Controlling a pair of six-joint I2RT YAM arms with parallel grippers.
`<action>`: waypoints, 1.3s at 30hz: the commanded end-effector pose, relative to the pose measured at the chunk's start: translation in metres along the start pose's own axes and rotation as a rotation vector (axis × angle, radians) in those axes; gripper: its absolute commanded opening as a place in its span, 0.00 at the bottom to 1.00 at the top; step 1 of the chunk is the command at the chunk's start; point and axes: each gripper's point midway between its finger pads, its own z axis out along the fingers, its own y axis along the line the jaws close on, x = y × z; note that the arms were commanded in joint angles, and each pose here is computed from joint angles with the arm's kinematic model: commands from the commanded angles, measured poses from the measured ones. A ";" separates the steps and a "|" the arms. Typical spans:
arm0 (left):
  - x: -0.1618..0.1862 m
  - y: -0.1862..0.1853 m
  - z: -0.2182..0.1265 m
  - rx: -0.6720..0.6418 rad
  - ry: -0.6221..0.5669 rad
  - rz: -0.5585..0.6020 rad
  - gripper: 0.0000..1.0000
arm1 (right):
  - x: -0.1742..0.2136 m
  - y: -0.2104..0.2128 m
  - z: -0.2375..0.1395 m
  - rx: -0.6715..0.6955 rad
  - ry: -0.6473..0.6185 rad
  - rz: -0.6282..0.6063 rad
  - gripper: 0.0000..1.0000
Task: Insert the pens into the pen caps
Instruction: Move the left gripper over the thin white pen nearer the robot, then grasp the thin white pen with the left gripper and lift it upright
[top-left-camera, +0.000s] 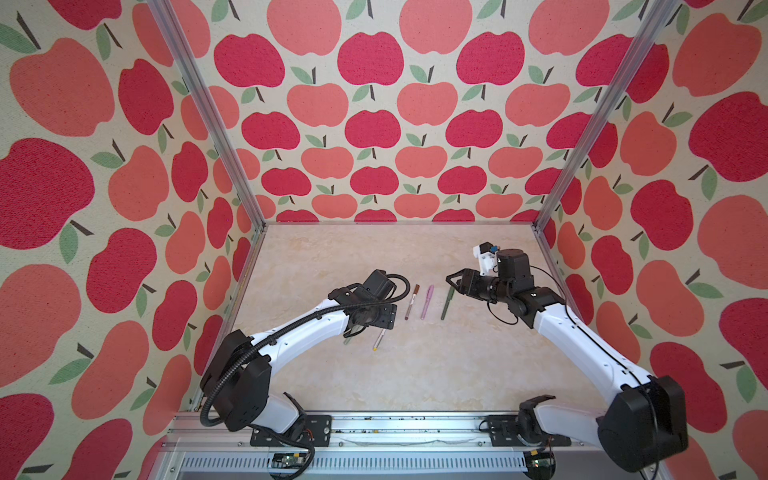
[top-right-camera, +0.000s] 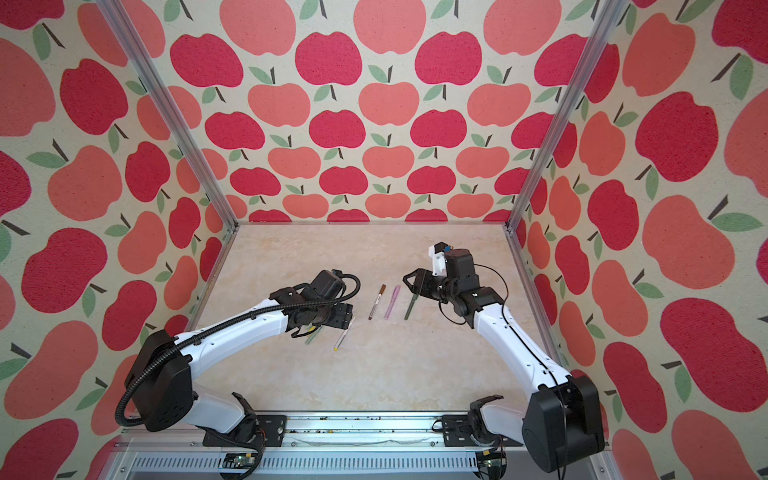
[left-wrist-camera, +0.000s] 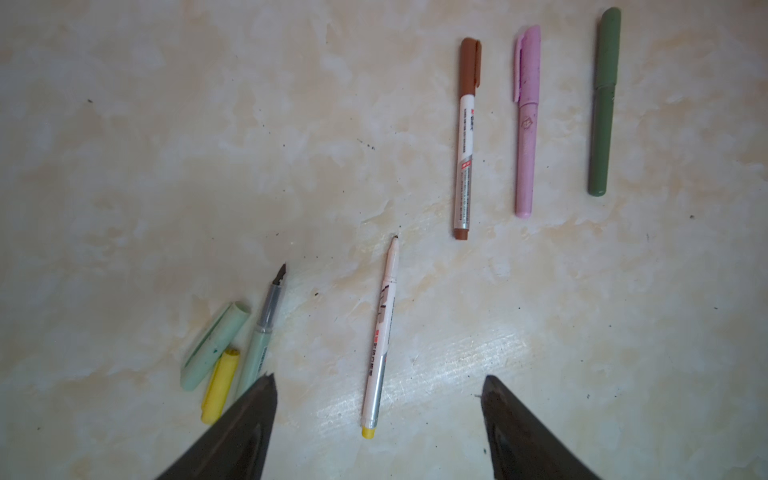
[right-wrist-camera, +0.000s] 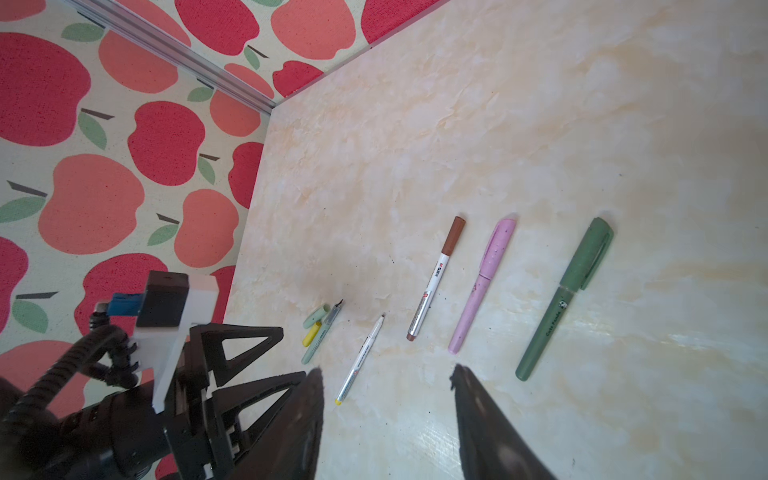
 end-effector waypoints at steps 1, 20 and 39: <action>0.017 -0.002 0.012 -0.026 0.054 -0.050 0.78 | 0.010 -0.010 0.010 0.038 0.038 -0.011 0.53; 0.069 -0.004 0.065 -0.176 0.289 0.036 0.47 | 0.008 -0.010 0.022 0.023 0.056 -0.017 0.53; 0.079 0.007 0.076 -0.224 0.282 -0.053 0.04 | 0.005 -0.005 0.011 0.003 0.040 -0.016 0.53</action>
